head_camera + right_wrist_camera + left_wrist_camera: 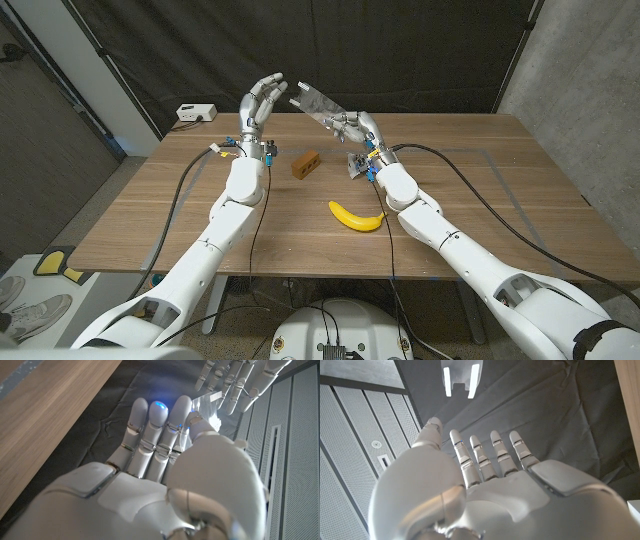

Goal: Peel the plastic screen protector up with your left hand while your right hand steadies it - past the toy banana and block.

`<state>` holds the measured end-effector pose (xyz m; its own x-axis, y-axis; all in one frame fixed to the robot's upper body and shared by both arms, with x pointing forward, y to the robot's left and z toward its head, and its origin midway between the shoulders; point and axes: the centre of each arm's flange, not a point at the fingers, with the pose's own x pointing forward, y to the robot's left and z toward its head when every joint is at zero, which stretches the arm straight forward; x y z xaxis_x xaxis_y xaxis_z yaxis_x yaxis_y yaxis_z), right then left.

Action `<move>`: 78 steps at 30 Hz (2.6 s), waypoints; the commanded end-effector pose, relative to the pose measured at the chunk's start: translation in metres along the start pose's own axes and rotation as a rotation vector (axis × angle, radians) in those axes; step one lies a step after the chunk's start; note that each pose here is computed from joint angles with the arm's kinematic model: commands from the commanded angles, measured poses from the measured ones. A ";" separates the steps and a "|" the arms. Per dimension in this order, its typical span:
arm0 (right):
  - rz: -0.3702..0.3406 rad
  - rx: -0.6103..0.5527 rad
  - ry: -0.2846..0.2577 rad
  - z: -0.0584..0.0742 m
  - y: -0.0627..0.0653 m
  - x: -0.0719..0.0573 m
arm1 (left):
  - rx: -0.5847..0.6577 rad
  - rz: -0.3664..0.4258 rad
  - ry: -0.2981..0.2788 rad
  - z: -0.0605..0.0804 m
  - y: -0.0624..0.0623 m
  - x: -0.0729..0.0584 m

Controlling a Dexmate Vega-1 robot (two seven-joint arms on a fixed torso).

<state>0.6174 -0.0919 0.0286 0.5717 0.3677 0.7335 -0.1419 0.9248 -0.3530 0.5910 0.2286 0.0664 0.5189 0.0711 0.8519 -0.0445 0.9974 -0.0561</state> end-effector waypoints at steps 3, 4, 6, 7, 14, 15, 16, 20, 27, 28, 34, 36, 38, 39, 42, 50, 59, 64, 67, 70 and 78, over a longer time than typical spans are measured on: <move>0.017 -0.046 -0.048 0.004 0.000 0.000 | -0.049 0.011 0.035 -0.002 -0.012 0.006; 0.018 -0.053 -0.051 0.005 0.001 0.000 | -0.048 0.005 0.039 -0.002 -0.012 0.006; 0.021 -0.050 -0.056 0.005 0.001 0.000 | -0.052 0.004 0.044 -0.002 -0.013 0.007; 0.022 -0.056 -0.058 0.005 0.001 0.000 | -0.049 -0.004 0.045 -0.002 -0.014 0.008; 0.017 -0.055 -0.063 0.005 0.001 0.001 | -0.038 -0.050 0.057 -0.002 -0.019 0.011; 0.017 -0.050 -0.063 0.004 0.001 0.001 | -0.035 -0.051 0.059 -0.002 -0.020 0.012; 0.017 -0.051 -0.063 0.004 0.001 0.001 | -0.030 -0.059 0.059 -0.001 -0.020 0.012; 0.010 -0.046 -0.062 0.003 -0.001 0.002 | -0.023 -0.078 0.054 -0.001 -0.022 0.013; 0.005 -0.040 -0.061 0.002 -0.002 0.004 | -0.016 -0.111 0.054 -0.001 -0.022 0.014; -0.003 -0.036 -0.062 0.002 -0.002 0.004 | -0.017 -0.105 0.052 0.000 -0.022 0.013; -0.011 -0.032 -0.072 0.002 -0.003 0.004 | -0.035 -0.052 0.054 -0.001 -0.021 0.012; -0.010 -0.032 -0.070 0.002 -0.003 0.005 | -0.048 -0.029 0.056 -0.002 -0.021 0.011; -0.012 -0.032 -0.067 0.002 -0.003 0.005 | -0.048 -0.018 0.058 -0.002 -0.020 0.011; -0.009 -0.033 -0.066 0.002 -0.003 0.005 | -0.050 -0.016 0.059 -0.003 -0.020 0.011; -0.005 -0.034 -0.062 0.002 -0.003 0.006 | -0.062 -0.017 0.061 -0.004 -0.021 0.012; 0.009 -0.031 -0.068 0.000 -0.001 0.006 | -0.066 -0.033 0.065 -0.002 -0.024 0.017; -0.006 -0.032 -0.082 0.001 -0.004 0.008 | -0.056 -0.065 0.085 -0.004 -0.028 0.021; -0.006 -0.029 -0.091 0.002 -0.005 0.009 | -0.050 -0.064 0.090 -0.004 -0.030 0.023; -0.009 -0.027 -0.093 0.002 -0.007 0.010 | -0.055 -0.058 0.093 -0.004 -0.032 0.023; -0.004 -0.027 -0.090 0.001 -0.008 0.010 | -0.056 -0.046 0.092 -0.005 -0.033 0.024; 0.011 -0.025 -0.076 -0.004 -0.009 0.012 | -0.084 -0.008 0.095 -0.006 -0.037 0.025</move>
<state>0.6246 -0.0947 0.0376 0.5041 0.3728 0.7791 -0.1167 0.9232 -0.3662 0.6079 0.1996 0.0851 0.5937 0.0250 0.8043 0.0292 0.9982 -0.0526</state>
